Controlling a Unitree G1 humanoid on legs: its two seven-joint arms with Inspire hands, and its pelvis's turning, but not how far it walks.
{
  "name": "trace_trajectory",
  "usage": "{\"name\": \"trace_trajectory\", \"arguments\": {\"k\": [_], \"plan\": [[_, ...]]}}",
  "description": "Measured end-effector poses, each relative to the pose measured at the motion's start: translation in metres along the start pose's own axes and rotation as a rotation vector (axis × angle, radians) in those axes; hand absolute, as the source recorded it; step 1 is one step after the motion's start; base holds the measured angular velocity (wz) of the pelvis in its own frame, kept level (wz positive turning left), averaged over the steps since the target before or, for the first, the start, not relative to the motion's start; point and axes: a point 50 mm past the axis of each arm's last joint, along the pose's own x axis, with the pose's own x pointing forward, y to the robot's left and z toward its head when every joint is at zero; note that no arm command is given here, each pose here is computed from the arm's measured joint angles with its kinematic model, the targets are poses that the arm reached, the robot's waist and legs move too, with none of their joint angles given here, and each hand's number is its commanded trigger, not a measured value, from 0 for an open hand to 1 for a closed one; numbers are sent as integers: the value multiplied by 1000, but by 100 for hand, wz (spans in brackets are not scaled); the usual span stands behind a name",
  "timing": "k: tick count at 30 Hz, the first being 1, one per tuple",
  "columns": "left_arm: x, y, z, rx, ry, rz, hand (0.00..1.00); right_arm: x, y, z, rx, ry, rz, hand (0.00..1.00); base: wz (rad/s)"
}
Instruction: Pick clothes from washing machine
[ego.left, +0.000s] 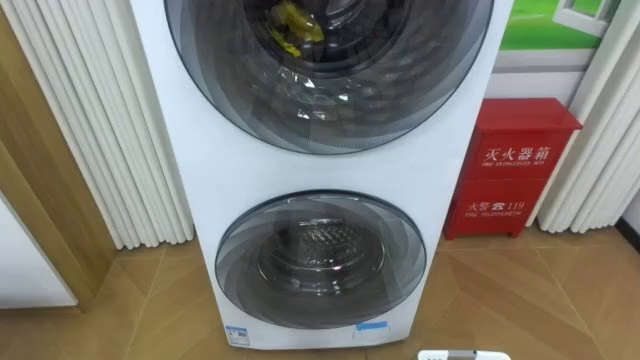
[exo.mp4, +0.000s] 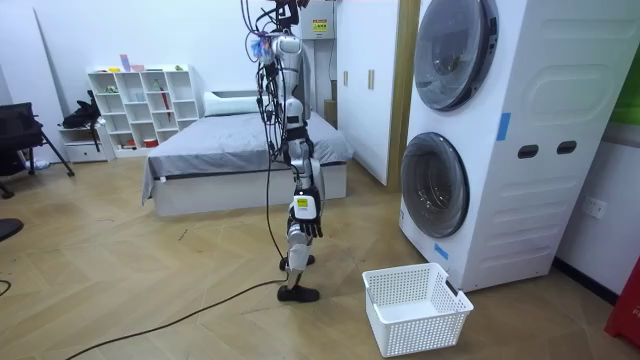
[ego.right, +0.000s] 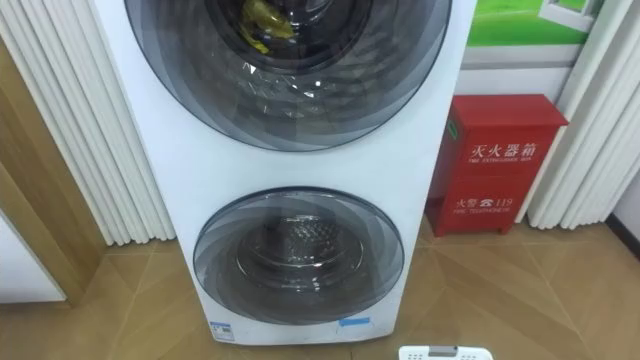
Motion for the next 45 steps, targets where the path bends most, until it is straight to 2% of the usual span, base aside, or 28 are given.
{"name": "trace_trajectory", "arguments": {"k": [11,20,23,26,28,29,31,34,35,37,40,45], "plan": [[0,1,3,8,-12,24,0,0,3,3,-1,-6,25,0,0],[1,1,2,1,-9,-9,0,0,7,11,0,-31,37,0,0],[1,2,4,-8,-10,-35,0,-1,19,38,-29,-111,64,0,-2],[2,5,6,-13,-14,-48,0,-12,40,98,15,-305,113,0,0],[3,7,9,4,-26,-57,0,-29,55,148,41,-472,158,0,3],[3,7,9,5,-27,-57,0,-34,58,159,39,-508,166,0,0],[4,11,11,11,-28,-60,0,-58,69,204,46,-653,201,0,3],[5,16,17,45,-41,-59,0,-92,78,248,45,-827,233,0,3],[5,16,18,51,-44,-60,0,-99,80,254,49,-857,238,0,0],[6,21,18,76,-38,-58,0,-129,87,280,37,-988,253,0,0],[6,20,21,77,-27,-59,0,-161,96,304,27,-1113,248,0,-3],[7,23,23,123,-21,-51,0,-204,103,332,50,-1251,263,0,3]]}}
